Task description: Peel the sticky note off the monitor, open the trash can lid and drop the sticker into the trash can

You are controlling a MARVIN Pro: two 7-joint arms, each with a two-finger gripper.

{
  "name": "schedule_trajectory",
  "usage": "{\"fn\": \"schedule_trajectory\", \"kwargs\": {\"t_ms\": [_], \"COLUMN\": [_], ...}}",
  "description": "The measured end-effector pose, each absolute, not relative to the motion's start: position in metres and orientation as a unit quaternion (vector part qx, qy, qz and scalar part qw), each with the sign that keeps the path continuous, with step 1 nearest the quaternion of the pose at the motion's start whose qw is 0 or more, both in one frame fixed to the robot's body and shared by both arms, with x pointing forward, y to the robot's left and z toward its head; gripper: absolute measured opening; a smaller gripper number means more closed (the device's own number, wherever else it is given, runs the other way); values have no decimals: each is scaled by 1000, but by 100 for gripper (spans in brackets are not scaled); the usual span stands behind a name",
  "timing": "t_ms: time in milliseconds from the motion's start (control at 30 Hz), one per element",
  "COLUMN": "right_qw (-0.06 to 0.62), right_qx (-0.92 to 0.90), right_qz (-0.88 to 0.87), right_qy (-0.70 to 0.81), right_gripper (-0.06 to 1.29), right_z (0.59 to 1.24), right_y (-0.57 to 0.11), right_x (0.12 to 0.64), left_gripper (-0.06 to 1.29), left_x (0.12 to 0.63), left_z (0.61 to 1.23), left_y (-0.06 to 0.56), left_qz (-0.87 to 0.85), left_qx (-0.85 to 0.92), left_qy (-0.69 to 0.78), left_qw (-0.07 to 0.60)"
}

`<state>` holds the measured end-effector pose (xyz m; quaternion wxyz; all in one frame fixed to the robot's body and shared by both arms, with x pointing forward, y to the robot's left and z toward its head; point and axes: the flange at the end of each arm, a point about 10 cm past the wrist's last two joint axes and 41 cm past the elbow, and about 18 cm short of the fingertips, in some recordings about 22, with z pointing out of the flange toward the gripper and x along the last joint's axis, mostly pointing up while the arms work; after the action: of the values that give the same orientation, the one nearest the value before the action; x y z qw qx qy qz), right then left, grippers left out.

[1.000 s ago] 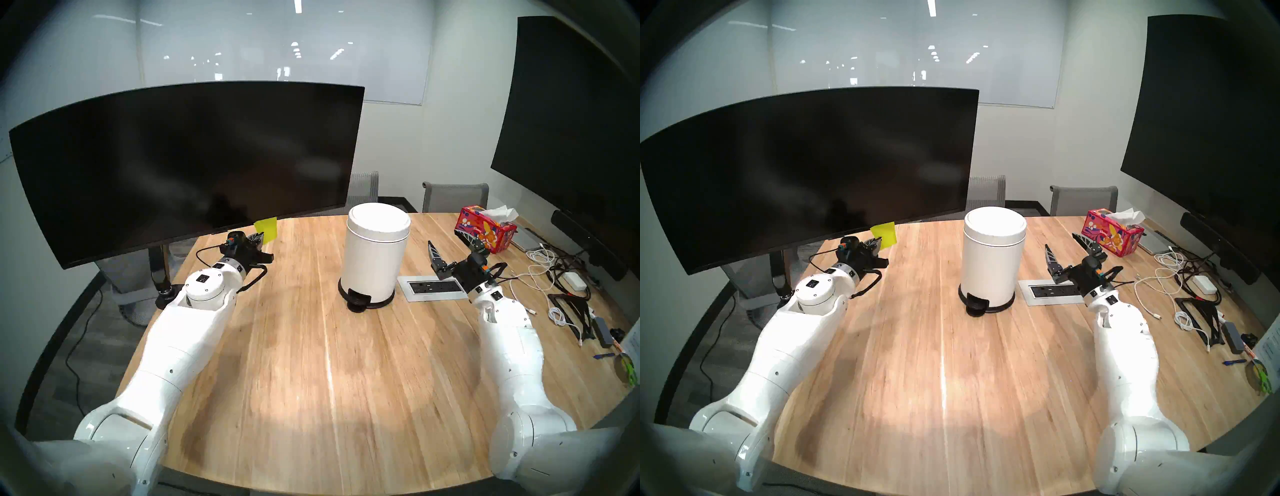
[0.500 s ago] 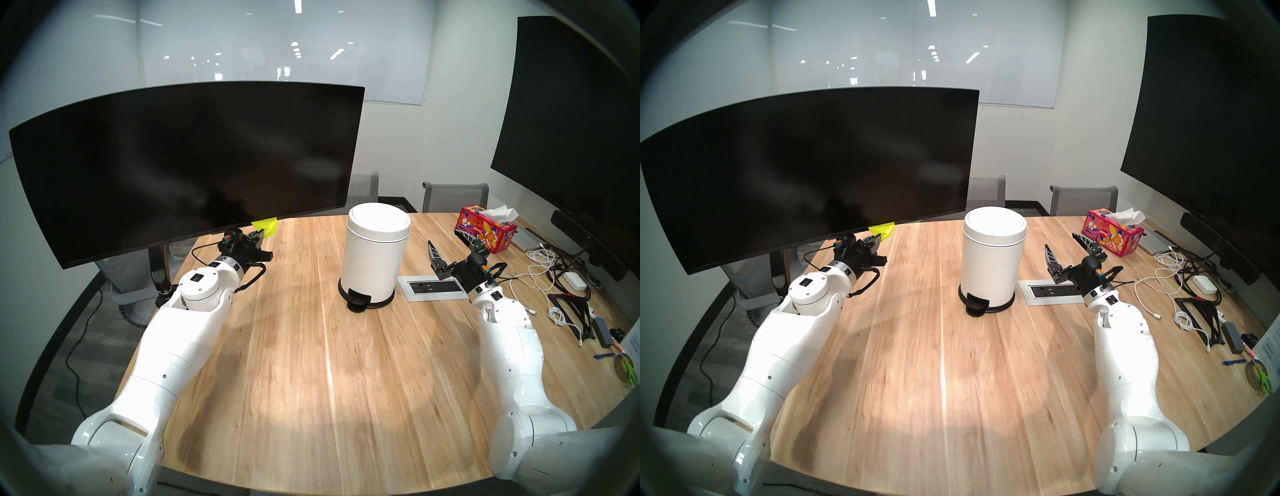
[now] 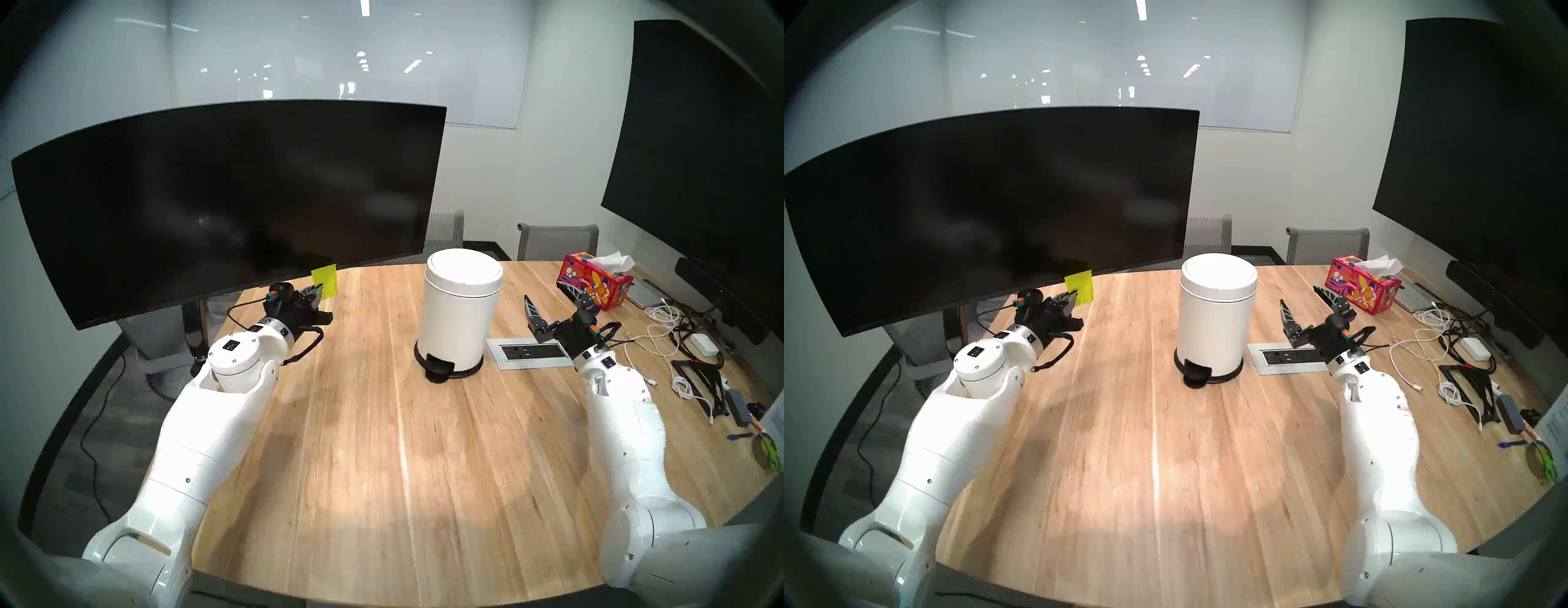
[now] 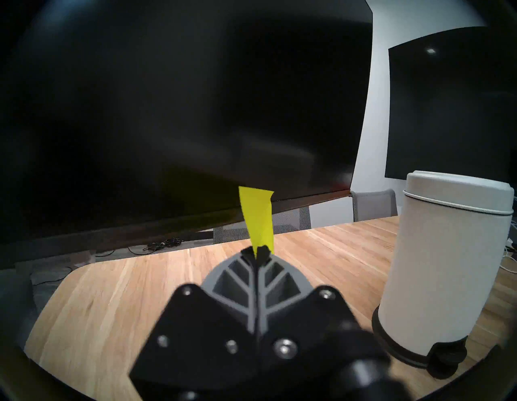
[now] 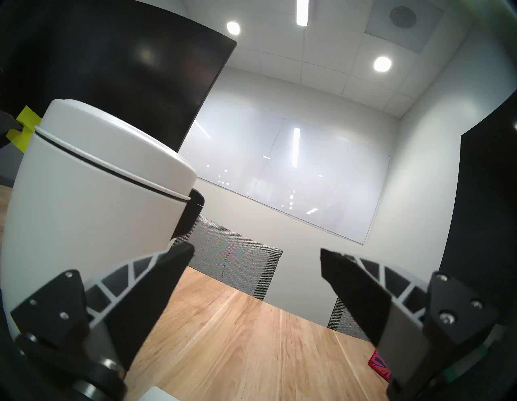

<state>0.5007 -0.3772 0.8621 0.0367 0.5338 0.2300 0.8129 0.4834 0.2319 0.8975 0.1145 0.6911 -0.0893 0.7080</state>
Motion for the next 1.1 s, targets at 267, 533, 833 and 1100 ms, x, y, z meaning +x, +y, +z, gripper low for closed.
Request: {"fn": "schedule_trajectory", "kwargs": {"t_ms": [267, 533, 833, 1100], "right_qw": [37, 37, 37, 37], "right_qx": [534, 534, 534, 534], "right_qz": [813, 813, 813, 813], "right_qy": [230, 230, 230, 230], "right_gripper": [125, 125, 125, 125], "right_z": [862, 862, 862, 862], "right_y": [-377, -377, -377, -377], "right_x": [501, 501, 501, 501], "left_gripper": [-2, -2, -2, -2], "left_x": [463, 437, 417, 407], "left_z": [902, 907, 909, 910], "left_y": [232, 236, 251, 260], "left_qz": [706, 709, 703, 704], "left_qx": [690, 684, 691, 687], "left_qy": [-92, -103, -94, -93], "left_qw": [131, 141, 142, 152]}}
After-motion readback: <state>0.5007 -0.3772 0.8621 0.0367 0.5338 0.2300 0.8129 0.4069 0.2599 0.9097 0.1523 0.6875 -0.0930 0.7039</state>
